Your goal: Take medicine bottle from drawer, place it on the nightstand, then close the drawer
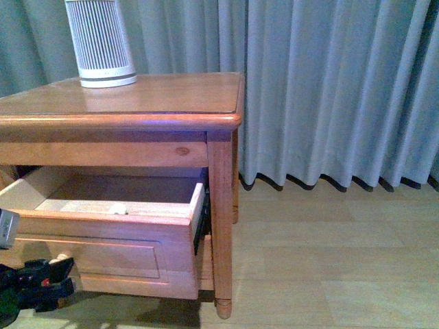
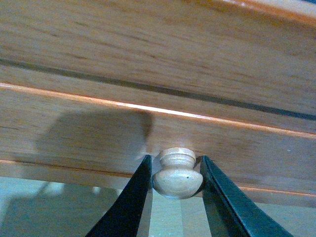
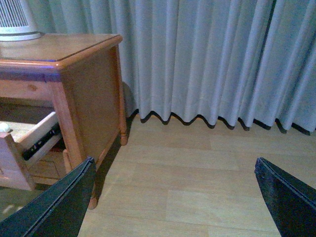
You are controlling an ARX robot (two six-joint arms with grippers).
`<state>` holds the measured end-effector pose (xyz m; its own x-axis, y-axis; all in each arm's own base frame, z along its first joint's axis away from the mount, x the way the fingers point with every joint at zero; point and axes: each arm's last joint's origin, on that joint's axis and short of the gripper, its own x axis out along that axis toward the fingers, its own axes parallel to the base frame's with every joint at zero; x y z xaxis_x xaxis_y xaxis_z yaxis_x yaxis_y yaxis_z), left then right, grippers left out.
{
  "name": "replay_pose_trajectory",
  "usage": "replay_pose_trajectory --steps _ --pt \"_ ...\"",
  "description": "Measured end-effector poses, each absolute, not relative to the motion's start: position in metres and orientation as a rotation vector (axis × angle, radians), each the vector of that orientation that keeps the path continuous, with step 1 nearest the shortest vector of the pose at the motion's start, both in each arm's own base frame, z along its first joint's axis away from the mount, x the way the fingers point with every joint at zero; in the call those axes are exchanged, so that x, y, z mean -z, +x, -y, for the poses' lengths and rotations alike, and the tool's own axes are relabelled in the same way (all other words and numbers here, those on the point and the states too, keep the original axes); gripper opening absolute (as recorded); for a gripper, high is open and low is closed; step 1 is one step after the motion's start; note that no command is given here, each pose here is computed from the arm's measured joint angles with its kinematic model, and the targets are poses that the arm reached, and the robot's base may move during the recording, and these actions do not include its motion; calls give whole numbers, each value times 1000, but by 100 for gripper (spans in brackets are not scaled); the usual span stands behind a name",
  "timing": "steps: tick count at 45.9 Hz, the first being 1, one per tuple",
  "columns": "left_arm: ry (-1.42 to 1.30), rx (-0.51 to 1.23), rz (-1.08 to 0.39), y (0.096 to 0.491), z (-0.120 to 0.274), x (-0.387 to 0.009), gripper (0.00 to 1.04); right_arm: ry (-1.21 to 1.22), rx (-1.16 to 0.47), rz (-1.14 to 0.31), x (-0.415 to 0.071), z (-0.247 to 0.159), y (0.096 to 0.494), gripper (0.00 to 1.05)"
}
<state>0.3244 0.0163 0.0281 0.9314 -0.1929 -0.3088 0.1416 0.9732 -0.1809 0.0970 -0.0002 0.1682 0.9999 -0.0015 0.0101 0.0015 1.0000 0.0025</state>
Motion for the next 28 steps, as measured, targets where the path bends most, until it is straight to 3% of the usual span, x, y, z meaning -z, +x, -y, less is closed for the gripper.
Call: replay_pose_trajectory --steps 28 --pt "-152 151 -372 276 -16 -34 26 2 2 10 -168 0 97 98"
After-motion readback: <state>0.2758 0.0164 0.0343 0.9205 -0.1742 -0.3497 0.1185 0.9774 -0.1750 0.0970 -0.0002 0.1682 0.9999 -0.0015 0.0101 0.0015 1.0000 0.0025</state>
